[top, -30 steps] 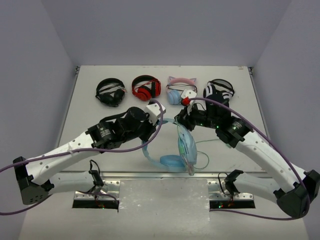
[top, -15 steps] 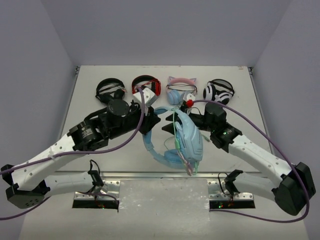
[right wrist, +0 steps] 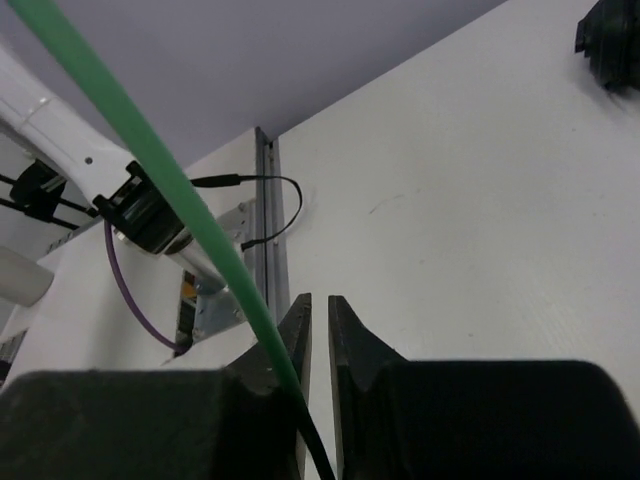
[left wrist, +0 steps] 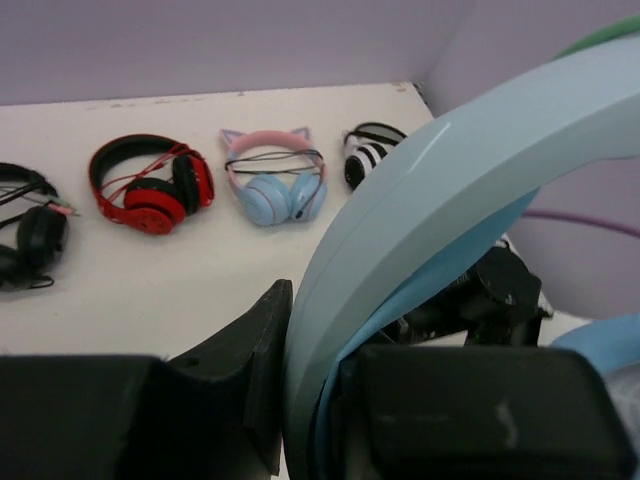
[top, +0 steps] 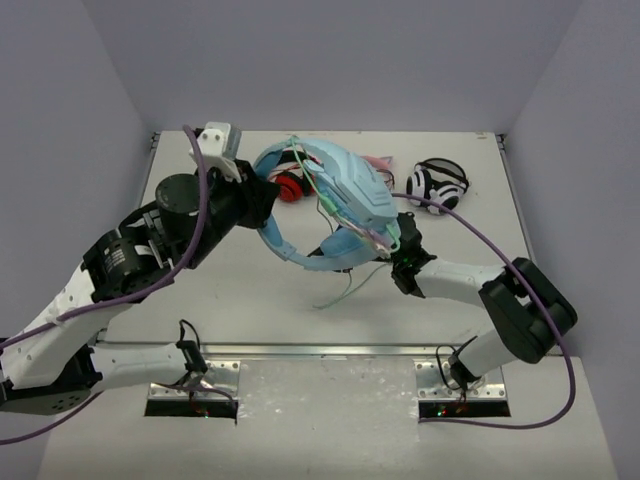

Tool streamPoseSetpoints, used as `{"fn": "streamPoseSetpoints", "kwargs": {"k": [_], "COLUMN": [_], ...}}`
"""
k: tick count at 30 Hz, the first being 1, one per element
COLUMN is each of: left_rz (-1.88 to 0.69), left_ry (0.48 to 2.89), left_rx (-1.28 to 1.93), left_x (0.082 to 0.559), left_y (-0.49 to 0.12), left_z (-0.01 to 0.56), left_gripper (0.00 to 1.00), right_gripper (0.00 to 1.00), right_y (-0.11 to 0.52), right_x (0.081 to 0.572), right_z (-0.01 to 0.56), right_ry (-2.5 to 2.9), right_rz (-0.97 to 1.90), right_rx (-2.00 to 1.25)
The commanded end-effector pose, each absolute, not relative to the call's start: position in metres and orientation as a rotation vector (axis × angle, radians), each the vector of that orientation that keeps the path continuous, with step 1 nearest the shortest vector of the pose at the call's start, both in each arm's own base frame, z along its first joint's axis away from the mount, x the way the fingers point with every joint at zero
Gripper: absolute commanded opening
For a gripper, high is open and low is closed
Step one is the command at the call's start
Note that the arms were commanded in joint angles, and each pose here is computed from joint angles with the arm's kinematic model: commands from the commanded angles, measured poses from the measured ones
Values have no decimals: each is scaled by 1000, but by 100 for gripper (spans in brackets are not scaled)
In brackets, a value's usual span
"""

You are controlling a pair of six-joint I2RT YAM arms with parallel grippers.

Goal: Wrap the headphones

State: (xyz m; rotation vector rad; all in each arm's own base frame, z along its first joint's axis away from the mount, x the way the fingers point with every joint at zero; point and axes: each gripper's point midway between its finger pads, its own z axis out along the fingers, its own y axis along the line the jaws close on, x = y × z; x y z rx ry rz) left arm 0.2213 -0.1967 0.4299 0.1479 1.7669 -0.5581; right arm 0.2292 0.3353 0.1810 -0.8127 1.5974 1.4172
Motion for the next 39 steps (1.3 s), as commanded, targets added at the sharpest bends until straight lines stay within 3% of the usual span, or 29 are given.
{"fn": "streamPoseSetpoints", "kwargs": {"k": [1, 9, 19, 28, 32, 39], "left_rz": [-599, -230, 31, 33, -11, 185], "left_ry": [1659, 1722, 1749, 1774, 1767, 1775], "left_rx": [-189, -425, -627, -737, -758, -753], "left_x": [232, 295, 363, 375, 378, 381], "left_y": [-170, -137, -91, -89, -87, -63], "left_z": [482, 461, 403, 363, 361, 334], "left_gripper": [0, 0, 0, 0, 0, 0], "right_gripper": [12, 1, 1, 1, 1, 1], "right_y": [335, 320, 310, 333, 346, 345], "right_x": [216, 183, 144, 130, 123, 117], "right_z": [207, 188, 178, 204, 187, 195], "right_ry": [1435, 1448, 1517, 1554, 1610, 1582], "right_rz": [1535, 1588, 1389, 1294, 1280, 1221], "right_rx": [-802, -761, -846, -999, -1063, -1066]}}
